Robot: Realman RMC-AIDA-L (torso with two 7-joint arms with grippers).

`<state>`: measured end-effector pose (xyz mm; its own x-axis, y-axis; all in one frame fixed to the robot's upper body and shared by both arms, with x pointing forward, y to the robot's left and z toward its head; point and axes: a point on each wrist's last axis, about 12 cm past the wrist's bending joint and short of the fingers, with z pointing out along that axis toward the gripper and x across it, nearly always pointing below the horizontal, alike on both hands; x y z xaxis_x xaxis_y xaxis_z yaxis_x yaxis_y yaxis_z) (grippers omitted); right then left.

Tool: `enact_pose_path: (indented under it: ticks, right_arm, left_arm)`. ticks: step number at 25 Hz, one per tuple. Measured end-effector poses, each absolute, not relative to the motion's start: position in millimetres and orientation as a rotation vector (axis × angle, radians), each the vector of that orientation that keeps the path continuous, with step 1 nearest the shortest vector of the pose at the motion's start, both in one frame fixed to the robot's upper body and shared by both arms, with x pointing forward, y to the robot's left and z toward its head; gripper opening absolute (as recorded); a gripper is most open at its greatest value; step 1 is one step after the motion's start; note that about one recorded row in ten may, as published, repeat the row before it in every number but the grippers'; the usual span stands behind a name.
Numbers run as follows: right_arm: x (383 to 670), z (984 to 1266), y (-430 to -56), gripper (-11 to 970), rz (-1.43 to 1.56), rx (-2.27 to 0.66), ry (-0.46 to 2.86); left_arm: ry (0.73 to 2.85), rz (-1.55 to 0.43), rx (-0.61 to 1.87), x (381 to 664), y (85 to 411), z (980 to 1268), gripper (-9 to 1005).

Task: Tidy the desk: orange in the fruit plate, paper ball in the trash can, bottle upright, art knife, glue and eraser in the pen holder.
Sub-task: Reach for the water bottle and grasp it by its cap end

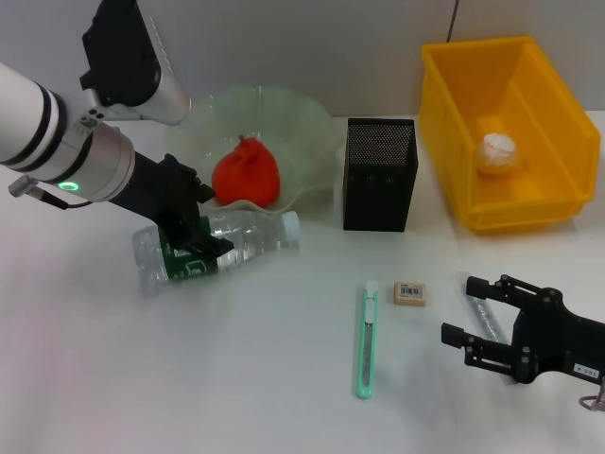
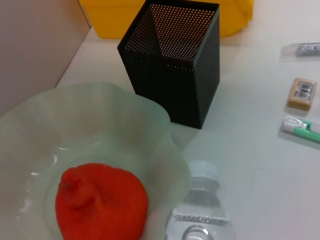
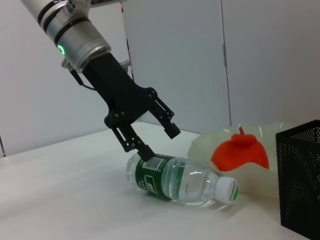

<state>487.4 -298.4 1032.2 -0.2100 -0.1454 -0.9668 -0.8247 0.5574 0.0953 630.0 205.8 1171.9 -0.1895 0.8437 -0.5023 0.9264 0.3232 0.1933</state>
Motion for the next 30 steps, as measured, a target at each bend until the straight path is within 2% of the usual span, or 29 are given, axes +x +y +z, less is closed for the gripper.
enact_pose_path:
  ticks: [20, 30]
  right_arm:
    - [491, 1033, -297, 770, 0.767, -0.821, 1.688]
    - [492, 1034, -297, 771, 0.764, -0.812, 1.687]
  left_arm:
    - [2.096, -0.11, 1.59, 636, 202, 1148, 788]
    - [2.082, -0.096, 1.631, 634, 195, 1145, 788]
